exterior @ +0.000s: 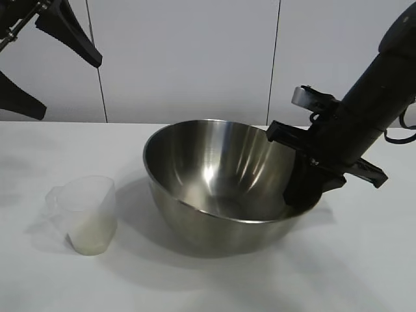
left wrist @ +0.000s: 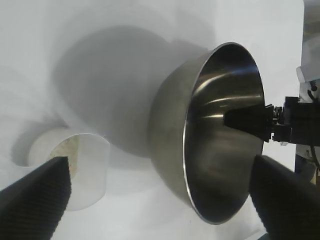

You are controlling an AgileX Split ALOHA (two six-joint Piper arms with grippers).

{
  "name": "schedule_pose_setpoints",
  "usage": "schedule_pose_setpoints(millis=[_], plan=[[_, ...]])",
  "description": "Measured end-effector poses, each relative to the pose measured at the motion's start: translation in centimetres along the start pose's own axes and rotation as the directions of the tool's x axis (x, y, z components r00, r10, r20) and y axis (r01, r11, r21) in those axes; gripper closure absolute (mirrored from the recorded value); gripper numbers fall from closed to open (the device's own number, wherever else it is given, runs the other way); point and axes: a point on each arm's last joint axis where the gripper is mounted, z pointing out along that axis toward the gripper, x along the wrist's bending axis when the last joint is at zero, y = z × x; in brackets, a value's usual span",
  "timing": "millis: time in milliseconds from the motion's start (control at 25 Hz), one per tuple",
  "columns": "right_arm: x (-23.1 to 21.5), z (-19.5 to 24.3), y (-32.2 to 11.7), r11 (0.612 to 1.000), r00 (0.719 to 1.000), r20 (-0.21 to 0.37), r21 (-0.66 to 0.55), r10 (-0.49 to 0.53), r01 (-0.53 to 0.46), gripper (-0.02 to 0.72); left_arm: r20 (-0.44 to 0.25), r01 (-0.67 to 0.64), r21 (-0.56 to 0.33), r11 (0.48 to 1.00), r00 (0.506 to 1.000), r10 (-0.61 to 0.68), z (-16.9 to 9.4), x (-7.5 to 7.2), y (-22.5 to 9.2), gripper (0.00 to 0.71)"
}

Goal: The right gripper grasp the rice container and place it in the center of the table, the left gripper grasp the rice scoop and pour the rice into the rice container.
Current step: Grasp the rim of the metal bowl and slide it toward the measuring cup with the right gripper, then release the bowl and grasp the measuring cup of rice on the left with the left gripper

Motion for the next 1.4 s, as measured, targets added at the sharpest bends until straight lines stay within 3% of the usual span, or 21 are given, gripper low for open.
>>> schedule_pose_setpoints(millis=[320, 600, 720, 880, 960, 1080, 1200, 1400], plan=[[0.4, 0.8, -0.4, 0.999, 0.996, 0.083, 0.020, -0.035, 0.033, 0.691, 0.000, 0.000, 0.000, 1.000, 1.000, 0.000, 0.0, 0.0, 0.0, 0.015], [0.4, 1.0, -0.4, 1.000, 0.997, 0.078, 0.021, -0.015, 0.013, 0.661, 0.000, 0.000, 0.000, 1.000, 1.000, 0.000, 0.0, 0.0, 0.0, 0.015], [0.6, 0.8, -0.1, 1.000, 0.998, 0.069, 0.020, -0.012, 0.010, 0.500, 0.000, 0.000, 0.000, 1.000, 1.000, 0.000, 0.0, 0.0, 0.0, 0.015], [1.5, -0.4, 0.9, 0.999, 0.998, 0.048, 0.019, -0.034, 0.034, 0.139, 0.000, 0.000, 0.000, 1.000, 1.000, 0.000, 0.0, 0.0, 0.0, 0.015], [2.0, -1.3, 1.5, 0.999, 0.998, 0.041, 0.016, -0.048, 0.048, 0.059, 0.000, 0.000, 0.000, 1.000, 1.000, 0.000, 0.0, 0.0, 0.0, 0.015], [2.9, -3.1, 2.7, 0.998, 0.997, 0.047, 0.001, -0.069, 0.069, 0.022, 0.000, 0.000, 0.000, 1.000, 1.000, 0.000, 0.0, 0.0, 0.0, 0.015], [3.7, -5.6, 4.1, 0.994, 0.990, 0.092, -0.036, -0.102, 0.106, 0.017, 0.000, 0.000, 0.000, 1.000, 1.000, 0.000, 0.0, 0.0, 0.0, 0.015], [4.1, -10.1, 6.5, 0.978, 0.944, 0.281, -0.066, -0.172, 0.197, 0.009, 0.000, 0.000, 0.000, 1.000, 1.000, 0.000, 0.0, 0.0, 0.0, 0.015]])
